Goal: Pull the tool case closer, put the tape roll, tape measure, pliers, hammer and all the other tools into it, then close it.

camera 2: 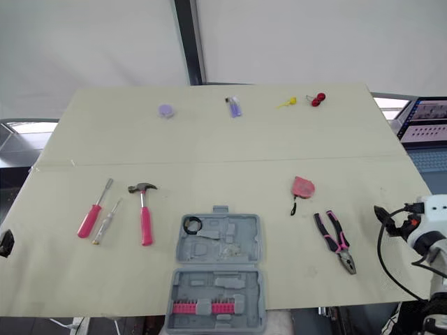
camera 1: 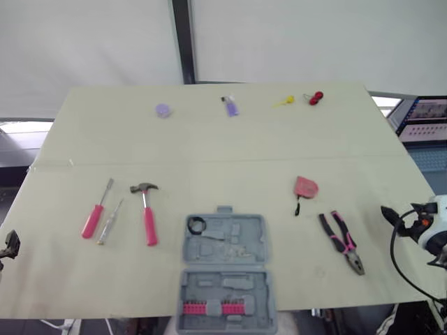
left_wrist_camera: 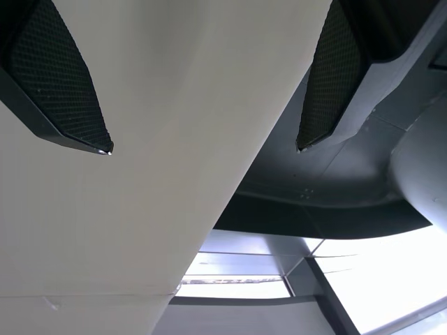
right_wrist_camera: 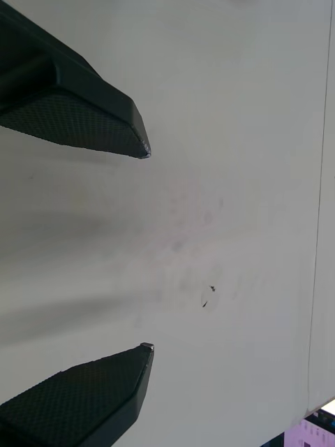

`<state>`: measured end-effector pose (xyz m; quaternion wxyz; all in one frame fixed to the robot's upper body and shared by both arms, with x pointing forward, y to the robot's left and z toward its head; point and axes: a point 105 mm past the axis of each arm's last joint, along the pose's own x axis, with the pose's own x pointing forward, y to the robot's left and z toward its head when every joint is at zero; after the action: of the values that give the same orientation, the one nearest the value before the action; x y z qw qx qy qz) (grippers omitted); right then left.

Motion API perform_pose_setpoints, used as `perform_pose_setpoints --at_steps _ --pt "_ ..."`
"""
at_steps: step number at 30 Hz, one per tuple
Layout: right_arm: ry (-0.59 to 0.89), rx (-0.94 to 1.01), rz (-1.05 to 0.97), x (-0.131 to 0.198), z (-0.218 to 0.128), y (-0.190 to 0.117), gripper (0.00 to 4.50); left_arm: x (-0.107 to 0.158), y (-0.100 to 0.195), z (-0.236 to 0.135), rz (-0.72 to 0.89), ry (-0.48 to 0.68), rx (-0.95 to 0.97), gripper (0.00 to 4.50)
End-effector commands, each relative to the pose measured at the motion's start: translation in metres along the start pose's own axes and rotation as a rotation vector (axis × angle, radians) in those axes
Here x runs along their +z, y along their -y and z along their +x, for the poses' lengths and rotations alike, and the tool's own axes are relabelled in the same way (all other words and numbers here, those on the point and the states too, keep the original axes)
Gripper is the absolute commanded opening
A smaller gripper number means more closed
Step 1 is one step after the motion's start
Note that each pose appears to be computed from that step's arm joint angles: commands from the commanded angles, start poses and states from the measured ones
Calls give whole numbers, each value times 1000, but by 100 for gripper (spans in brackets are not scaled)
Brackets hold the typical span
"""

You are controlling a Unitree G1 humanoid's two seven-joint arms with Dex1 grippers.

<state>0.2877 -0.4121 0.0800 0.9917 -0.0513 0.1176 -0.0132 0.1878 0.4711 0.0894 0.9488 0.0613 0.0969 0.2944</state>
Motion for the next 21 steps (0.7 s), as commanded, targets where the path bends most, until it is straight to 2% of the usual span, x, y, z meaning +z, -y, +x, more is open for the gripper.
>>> perform_pose_setpoints --at_steps 1,4,7,10,12,14,17,21 --pt "51 -43 -24 14 -5 13 448 8 -4 0 12 38 18 450" --pt "70 -36 -24 21 -1 12 448 17 10 5 7 68 -44 450" --pt "107 34 -9 33 6 -7 448 40 53 5 -24 155 -246 450" --pt "119 169 6 42 12 -48 448 67 133 -18 -13 257 -643 450" --pt "105 259 2 48 14 -84 448 77 179 -37 73 289 -883 450" --pt "87 311 2 51 12 -109 448 82 204 -49 126 303 -1028 450" --pt "38 360 -8 53 10 -160 448 97 261 -79 231 364 -1340 450" --pt "-18 339 -5 48 5 -189 448 102 299 -102 303 411 -1564 450"
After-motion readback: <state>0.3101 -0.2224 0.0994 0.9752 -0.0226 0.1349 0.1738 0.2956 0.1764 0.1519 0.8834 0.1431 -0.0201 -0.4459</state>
